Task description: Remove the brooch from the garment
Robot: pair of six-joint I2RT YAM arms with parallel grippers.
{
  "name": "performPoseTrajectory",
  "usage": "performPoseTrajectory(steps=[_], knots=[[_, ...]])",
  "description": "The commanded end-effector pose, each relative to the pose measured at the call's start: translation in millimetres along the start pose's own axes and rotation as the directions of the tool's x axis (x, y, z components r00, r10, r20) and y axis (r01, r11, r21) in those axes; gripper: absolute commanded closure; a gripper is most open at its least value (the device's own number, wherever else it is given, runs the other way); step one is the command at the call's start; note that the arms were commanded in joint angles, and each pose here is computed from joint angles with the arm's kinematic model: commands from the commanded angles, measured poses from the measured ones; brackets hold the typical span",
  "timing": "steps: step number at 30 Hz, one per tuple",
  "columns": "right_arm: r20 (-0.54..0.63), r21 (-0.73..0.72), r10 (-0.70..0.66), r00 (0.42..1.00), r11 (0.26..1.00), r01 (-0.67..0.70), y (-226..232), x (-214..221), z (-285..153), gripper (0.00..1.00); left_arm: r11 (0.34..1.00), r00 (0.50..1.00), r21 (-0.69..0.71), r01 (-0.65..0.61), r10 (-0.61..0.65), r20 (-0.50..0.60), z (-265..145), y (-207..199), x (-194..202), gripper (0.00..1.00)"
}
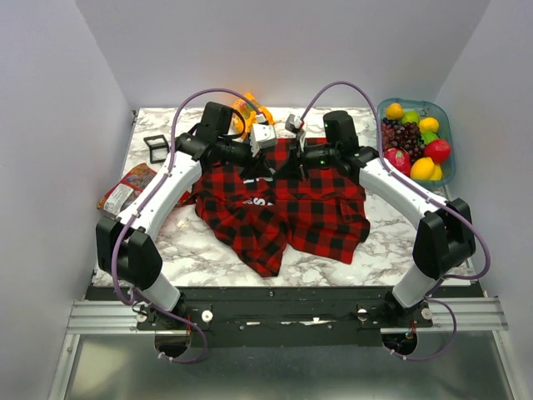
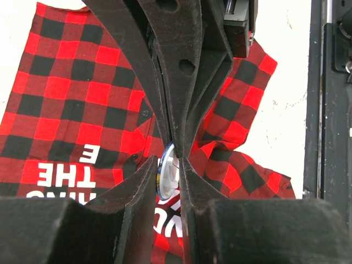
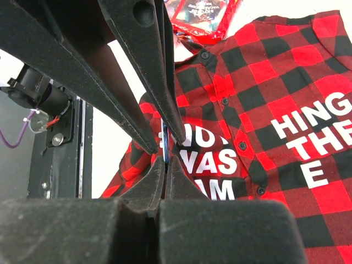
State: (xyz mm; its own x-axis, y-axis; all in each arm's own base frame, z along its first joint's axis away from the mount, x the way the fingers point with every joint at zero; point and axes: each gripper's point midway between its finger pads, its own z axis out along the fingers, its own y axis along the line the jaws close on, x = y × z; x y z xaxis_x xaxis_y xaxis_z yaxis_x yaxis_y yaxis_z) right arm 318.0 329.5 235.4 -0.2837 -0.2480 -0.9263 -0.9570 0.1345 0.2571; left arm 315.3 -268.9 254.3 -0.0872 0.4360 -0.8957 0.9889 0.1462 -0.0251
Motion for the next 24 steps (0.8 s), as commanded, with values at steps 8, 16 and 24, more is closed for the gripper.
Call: performPoseTrajectory(steps=[8,16,24], knots=[[0.012,-0.011,-0.003,1.000,1.000,0.003,1.3,-1.4,-2.0,1.00,0.993,0.994,-0.078,-0.085,0.079,-0.079,3.2,10.5,2.8,0.74],[0.013,-0.015,-0.001,1.000,1.000,0.001,1.6,-1.2,-2.4,1.00,0.977,0.973,-0.107,-0.183,0.164,-0.164,4.6,11.3,12.2,0.76],[0.012,-0.012,0.002,1.000,1.000,-0.002,1.4,0.0,-3.2,1.00,0.949,0.939,-0.130,-0.287,0.252,-0.232,1.2,16.5,13.6,0.77]])
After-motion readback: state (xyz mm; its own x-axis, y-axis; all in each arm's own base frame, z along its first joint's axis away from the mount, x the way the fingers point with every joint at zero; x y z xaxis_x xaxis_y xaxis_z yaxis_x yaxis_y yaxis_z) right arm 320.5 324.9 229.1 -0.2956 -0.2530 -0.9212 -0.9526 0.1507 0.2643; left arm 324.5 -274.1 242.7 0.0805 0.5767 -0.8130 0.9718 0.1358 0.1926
